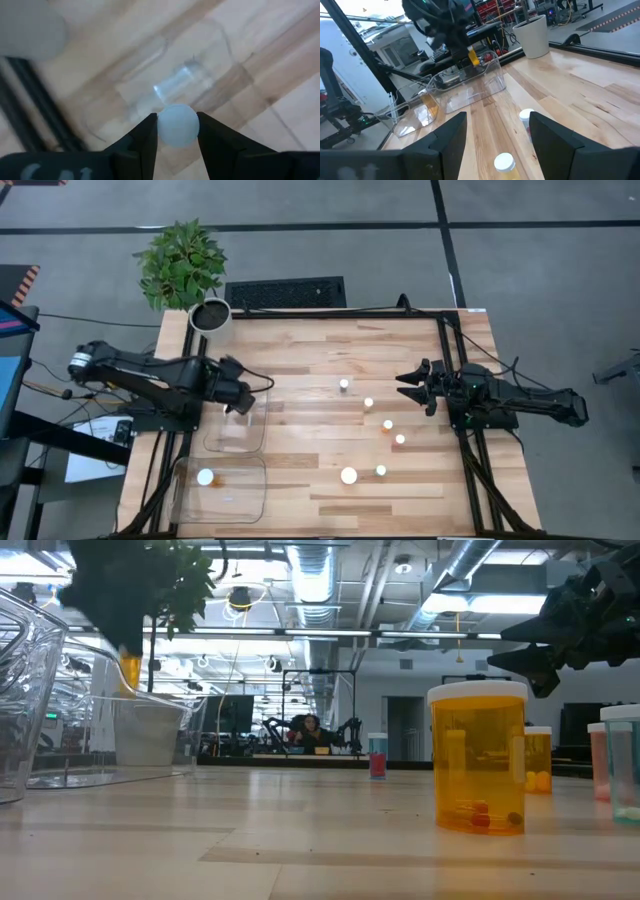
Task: Pick and place medicine bottles into bin by pill shape (circle, oval)
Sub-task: Put the orange tablet bottle into the top transparent bin, then put the bottom orange capsule bottle into the bottom transparent bin
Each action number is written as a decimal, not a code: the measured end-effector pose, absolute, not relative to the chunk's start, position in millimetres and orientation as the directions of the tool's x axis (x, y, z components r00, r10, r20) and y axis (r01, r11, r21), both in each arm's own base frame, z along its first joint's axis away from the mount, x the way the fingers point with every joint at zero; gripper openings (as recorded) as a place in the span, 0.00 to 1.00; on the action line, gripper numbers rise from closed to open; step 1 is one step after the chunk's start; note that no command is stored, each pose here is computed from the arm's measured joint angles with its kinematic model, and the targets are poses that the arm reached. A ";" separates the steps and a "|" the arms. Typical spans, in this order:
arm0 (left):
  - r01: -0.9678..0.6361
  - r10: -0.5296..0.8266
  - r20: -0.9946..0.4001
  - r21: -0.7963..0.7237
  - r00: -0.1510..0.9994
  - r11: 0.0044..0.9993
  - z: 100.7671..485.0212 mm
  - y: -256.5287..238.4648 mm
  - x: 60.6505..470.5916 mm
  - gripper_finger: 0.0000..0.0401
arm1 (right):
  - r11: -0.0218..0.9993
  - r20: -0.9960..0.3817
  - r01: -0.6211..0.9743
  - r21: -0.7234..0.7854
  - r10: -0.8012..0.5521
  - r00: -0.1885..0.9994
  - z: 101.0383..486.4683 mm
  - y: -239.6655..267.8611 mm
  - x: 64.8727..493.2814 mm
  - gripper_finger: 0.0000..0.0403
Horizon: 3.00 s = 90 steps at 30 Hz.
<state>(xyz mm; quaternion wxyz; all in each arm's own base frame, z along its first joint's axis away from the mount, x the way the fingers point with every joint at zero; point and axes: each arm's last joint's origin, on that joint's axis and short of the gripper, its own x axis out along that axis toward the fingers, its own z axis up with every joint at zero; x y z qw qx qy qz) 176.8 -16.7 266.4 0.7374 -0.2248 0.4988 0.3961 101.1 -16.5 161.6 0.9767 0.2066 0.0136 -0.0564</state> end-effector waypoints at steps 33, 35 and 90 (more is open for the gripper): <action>-0.838 0.371 -0.916 0.079 0.153 0.539 186.7 -10.1 167.3 0.29 | 0.908 -0.049 0.116 0.403 -0.105 0.993 161.7 -16.5 101.1 0.56; -0.838 0.372 -0.915 0.077 0.156 0.540 186.7 -10.1 167.6 0.29 | 0.908 -0.049 0.115 0.403 -0.104 0.993 161.6 -16.5 101.1 0.56; -0.806 0.413 -0.887 0.085 0.206 0.586 217.7 -10.2 178.5 0.66 | 0.908 -0.049 0.115 0.403 -0.104 0.993 161.7 -16.5 101.1 0.56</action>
